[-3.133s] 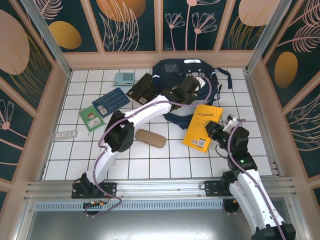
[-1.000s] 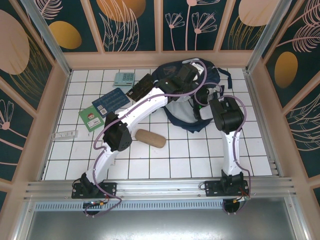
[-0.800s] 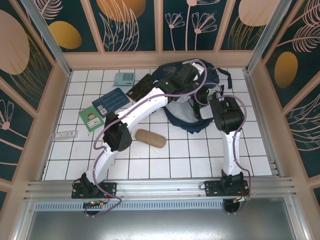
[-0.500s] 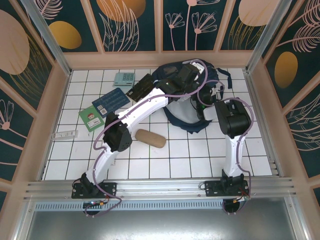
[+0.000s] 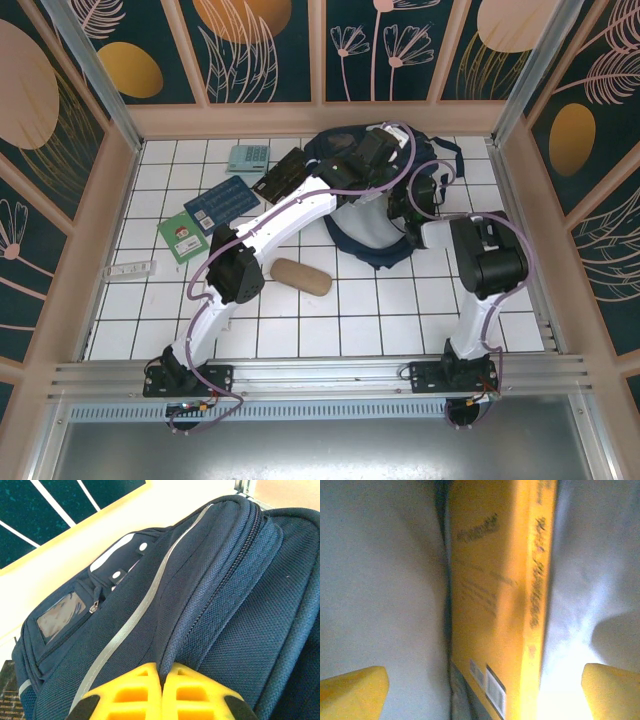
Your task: Pack books, pencil case, and school supplies into a backpack
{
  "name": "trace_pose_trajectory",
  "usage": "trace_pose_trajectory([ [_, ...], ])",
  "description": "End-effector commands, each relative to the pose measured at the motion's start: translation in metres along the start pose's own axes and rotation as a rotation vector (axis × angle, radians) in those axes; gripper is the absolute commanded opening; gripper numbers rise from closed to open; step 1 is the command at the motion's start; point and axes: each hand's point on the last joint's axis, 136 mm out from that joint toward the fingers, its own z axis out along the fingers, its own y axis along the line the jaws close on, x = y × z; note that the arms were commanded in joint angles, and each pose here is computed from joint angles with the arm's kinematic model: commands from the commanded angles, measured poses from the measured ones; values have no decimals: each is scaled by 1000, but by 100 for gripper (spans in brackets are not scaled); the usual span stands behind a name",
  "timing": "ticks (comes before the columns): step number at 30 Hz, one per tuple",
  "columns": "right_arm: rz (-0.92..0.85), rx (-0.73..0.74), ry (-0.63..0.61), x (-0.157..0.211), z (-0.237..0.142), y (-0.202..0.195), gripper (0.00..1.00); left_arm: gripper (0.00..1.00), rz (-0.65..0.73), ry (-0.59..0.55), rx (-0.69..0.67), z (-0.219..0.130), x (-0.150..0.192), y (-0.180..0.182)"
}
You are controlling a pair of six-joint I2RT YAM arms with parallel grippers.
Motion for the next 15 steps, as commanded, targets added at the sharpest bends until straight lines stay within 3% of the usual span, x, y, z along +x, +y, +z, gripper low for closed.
trace_pose_trajectory([
  [1,-56,82,47,8,-23,-20,99,0,-108,-200,-36,-37,-68,19],
  [7,-170,94,107,16,-50,-19,99,0,-117,-197,-40,-33,-66,20],
  [15,-376,91,66,11,-110,-4,99,0,-125,-159,-34,-20,-49,16],
])
